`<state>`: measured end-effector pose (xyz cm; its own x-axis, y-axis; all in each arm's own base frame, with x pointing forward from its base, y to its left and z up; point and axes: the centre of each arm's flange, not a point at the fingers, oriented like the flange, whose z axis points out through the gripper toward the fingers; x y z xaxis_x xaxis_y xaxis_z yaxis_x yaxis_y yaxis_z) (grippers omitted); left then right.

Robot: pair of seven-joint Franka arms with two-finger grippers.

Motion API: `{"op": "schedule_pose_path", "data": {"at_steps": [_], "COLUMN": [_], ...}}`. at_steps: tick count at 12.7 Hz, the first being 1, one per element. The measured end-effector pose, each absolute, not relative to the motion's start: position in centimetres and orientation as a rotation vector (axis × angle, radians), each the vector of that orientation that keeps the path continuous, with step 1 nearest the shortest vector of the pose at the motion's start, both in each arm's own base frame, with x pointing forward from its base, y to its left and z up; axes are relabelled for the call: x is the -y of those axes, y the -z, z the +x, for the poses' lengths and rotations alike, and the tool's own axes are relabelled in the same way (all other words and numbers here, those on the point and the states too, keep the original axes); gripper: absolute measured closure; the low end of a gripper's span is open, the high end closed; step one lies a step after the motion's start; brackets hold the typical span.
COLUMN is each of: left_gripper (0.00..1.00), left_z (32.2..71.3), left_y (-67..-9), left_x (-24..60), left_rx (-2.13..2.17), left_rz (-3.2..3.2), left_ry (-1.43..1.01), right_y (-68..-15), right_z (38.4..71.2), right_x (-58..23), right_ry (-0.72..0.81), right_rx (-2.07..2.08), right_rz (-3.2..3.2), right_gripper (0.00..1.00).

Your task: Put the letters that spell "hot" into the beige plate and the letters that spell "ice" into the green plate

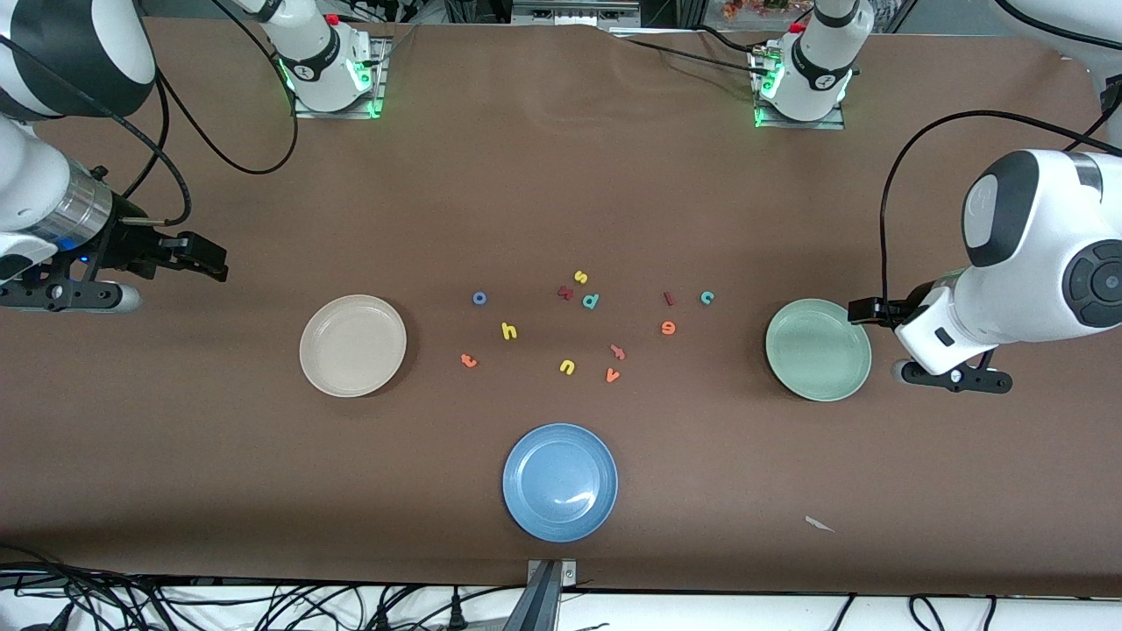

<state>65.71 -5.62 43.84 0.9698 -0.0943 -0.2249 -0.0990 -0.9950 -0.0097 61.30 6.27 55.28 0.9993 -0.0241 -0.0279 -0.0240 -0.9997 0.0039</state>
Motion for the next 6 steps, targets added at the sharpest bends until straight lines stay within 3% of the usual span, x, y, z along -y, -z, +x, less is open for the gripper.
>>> {"op": "schedule_pose_path", "data": {"at_steps": [6], "left_gripper": [0.00], "left_z": [64.5], "left_y": [-47.2], "left_x": [5.5], "left_rx": [-0.151], "left_rz": [-3.097], "left_ry": [-0.363], "right_y": [-55.3], "right_z": [61.3], "right_x": [-6.6], "right_ry": [0.041], "right_rx": [0.030], "right_rz": [3.138], "right_gripper": [0.00]}}
